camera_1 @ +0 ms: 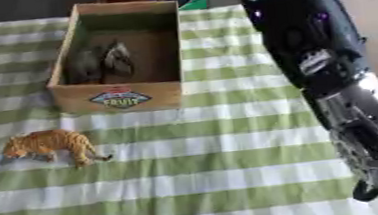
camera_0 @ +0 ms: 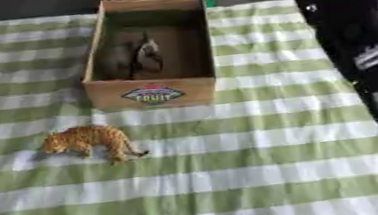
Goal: Pick up objects on the table and place them in the box.
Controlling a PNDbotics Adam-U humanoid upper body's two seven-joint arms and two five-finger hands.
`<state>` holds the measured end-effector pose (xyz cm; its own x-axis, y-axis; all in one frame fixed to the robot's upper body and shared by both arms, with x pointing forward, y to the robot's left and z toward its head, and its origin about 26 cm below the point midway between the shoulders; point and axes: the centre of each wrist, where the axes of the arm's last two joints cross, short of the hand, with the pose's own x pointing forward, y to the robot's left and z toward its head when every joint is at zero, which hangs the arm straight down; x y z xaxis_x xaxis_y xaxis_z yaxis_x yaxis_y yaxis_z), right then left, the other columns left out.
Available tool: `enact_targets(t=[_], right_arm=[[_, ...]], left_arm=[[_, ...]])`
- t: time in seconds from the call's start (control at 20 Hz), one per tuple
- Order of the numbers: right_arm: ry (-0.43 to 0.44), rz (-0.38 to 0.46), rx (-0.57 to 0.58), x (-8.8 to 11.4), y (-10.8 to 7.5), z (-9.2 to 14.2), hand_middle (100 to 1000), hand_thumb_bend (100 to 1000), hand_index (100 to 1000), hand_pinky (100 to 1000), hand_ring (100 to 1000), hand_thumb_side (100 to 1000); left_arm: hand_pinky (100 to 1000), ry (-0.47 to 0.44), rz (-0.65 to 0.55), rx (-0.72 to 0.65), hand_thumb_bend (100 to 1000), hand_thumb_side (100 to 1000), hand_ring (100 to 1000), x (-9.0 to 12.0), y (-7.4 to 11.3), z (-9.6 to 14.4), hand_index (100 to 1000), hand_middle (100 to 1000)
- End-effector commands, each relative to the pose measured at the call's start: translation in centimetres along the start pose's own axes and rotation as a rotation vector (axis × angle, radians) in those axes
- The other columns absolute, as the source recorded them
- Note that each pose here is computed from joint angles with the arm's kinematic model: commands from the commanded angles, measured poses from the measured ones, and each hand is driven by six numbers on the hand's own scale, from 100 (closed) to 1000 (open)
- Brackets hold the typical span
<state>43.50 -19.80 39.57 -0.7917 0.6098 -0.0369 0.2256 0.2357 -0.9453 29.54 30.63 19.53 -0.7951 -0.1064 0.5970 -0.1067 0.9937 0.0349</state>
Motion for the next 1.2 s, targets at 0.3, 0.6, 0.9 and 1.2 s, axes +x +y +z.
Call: enact_targets(t=[0.3,0.6,0.9,1.2], right_arm=[[-0.049,-0.097,-0.326,3.6,-3.9,6.9,816,100,942,814,831,1000],[-0.017,-0.209,-0.457,5.2,-3.0,10.5,790,100,922,814,817,1000],[0.015,-0.278,-0.594,6.3,-2.0,13.2,775,100,914,818,804,1000],[0.068,-0.335,-0.647,6.8,-0.7,14.9,769,100,911,822,799,1000]], left_arm=[[535,-0.060,-0.079,-0.023,100,879,748,1.1,0.8,-1.2,773,698],[524,-0.109,-0.309,-0.107,100,785,736,2.6,1.8,-3.4,797,706],[521,-0.180,-0.652,-0.288,100,782,730,4.0,2.2,-5.8,840,727],[550,-0.224,-0.933,-0.568,100,888,745,3.9,2.5,-7.6,872,745]])
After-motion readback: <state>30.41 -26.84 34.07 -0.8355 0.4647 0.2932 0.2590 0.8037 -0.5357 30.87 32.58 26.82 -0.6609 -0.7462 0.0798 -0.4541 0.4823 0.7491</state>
